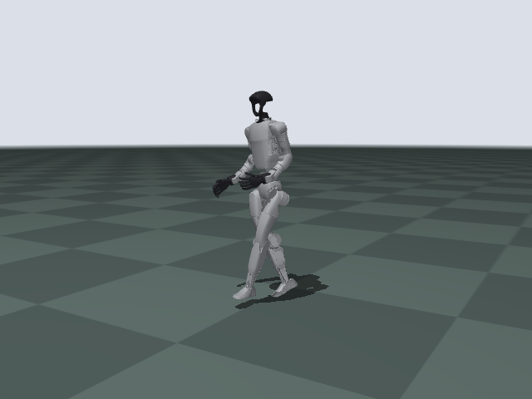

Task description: Walk run

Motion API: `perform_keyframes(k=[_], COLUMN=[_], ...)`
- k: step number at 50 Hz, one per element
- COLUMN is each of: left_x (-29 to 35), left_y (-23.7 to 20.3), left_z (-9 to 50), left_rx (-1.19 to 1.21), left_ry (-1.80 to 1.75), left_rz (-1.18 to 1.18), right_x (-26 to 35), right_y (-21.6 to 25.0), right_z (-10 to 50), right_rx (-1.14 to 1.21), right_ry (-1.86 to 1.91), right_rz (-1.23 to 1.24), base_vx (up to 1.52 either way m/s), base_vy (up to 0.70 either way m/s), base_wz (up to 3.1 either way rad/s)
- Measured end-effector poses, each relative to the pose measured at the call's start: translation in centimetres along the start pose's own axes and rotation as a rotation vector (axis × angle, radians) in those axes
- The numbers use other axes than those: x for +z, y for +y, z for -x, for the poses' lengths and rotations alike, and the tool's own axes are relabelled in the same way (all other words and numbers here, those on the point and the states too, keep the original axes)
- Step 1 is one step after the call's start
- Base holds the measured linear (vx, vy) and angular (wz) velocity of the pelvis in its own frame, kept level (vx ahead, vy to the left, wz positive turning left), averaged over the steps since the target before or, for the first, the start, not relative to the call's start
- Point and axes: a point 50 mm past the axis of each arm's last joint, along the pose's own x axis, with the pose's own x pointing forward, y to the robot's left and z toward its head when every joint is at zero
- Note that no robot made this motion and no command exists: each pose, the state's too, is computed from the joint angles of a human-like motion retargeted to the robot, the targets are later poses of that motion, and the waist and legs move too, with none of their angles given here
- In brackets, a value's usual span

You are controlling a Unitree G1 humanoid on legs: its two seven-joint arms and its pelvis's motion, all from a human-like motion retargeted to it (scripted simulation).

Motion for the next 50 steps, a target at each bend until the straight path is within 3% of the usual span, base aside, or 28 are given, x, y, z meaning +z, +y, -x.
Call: perform_keyframes(k=[10, 23, 32, 39, 45, 50], left_x=[1.7, 3.7, 1.1, -0.8, 0.1, 1.5], left_y=[1.4, 0.2, 0.6, -0.7, 1.3, 1.9], left_z=[-1.6, -2.4, -0.7, 0.3, 1.2, 0.8], left_rx=[0.068, -0.061, 0.005, 0.076, 0.029, 0.032], left_ry=[-0.076, -0.154, -0.047, 0.000, 0.024, -0.025], left_rz=[0.021, -0.049, -0.011, 0.108, -0.067, -0.131], right_x=[1.1, -0.8, 2.9, 8.3, 10.3, 7.8], right_y=[4.5, 0.7, 3.1, 2.8, 1.5, 2.1], right_z=[1.1, 6.6, 1.9, -0.3, 0.2, 1.0], right_rx=[0.187, 0.002, -0.001, -0.015, 0.000, 0.065], right_ry=[-0.084, -0.109, -0.211, -0.443, -0.556, -0.448], right_rz=[-0.204, -0.236, -0.187, -0.342, -0.184, -0.092], base_vx=[1.07, 0.93, 1.03, 0.90, 0.99, 1.18], base_vy=[-0.32, -0.09, -0.42, -0.34, -0.35, -0.48], base_wz=[0.67, 2.21, 1.16, 0.49, 0.37, 0.46])
